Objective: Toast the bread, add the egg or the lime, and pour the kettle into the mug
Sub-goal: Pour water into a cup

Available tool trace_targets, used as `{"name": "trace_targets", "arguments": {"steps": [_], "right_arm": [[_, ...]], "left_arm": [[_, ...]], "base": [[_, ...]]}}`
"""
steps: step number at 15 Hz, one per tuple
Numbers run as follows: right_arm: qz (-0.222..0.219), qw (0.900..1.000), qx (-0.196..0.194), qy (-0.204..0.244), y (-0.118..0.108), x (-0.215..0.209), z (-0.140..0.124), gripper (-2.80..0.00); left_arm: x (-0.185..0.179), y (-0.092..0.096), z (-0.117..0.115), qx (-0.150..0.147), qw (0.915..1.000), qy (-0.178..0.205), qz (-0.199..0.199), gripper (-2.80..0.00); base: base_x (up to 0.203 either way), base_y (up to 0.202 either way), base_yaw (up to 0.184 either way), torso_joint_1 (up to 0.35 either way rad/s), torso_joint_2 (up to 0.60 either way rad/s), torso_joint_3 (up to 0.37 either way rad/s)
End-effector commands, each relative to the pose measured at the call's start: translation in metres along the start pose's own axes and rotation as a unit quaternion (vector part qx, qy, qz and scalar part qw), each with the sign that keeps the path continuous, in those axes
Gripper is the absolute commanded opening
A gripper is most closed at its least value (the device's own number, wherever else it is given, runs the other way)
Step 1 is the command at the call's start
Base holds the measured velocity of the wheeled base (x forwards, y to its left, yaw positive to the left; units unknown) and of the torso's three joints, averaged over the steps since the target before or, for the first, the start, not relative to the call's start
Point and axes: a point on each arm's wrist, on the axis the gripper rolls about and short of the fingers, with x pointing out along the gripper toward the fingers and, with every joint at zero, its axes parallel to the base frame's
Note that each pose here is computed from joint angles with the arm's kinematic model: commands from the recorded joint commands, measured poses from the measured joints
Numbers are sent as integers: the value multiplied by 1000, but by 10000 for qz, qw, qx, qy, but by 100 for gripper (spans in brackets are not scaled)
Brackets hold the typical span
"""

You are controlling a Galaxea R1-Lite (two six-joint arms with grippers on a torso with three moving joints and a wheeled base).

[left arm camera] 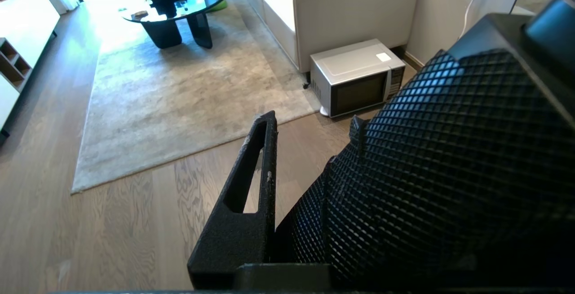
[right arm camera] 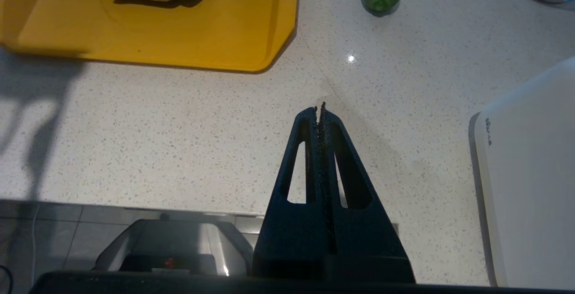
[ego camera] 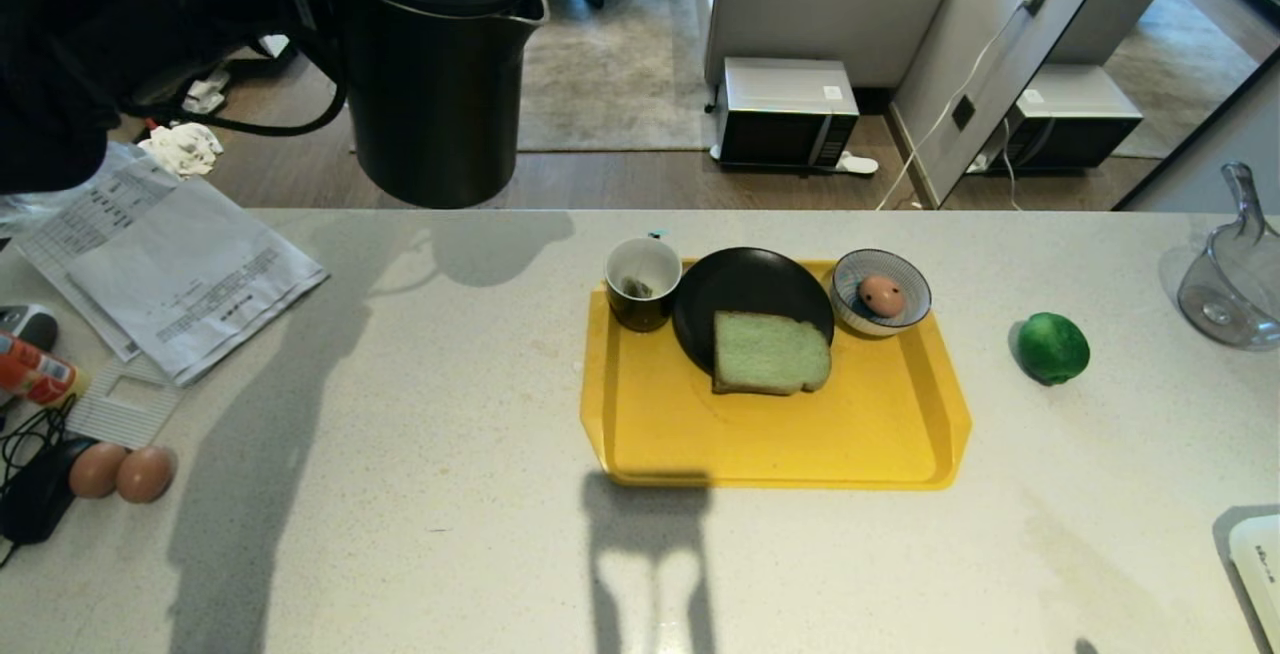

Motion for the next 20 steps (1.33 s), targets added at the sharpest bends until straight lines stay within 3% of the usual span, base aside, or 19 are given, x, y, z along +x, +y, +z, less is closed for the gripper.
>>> {"name": "trace_targets", "arguments": {"steps": [1,6,13,20], "right_arm": [[1,10000,1,8,0,0,0,-280],[1,10000,-2,8,0,0,0,-280],[9,10000,24,3,0,0,0,-280],[9,10000,25,-2,0,0,0,-280]], "left_arm": [[2,0,-4,-3,10000,13,-5,-280],[4,-2,-7,-27,10000,42,-27,-280],[3,-1,-5,-25,10000,17,38,-280],[7,3,-20,-80,9997,207,134,-280]], "base": [[0,0,0,83,-216,-91],[0,0,0,164,-341,-154],[0,0,0,-12,40,12],[0,0,0,1,-9,-2]]}}
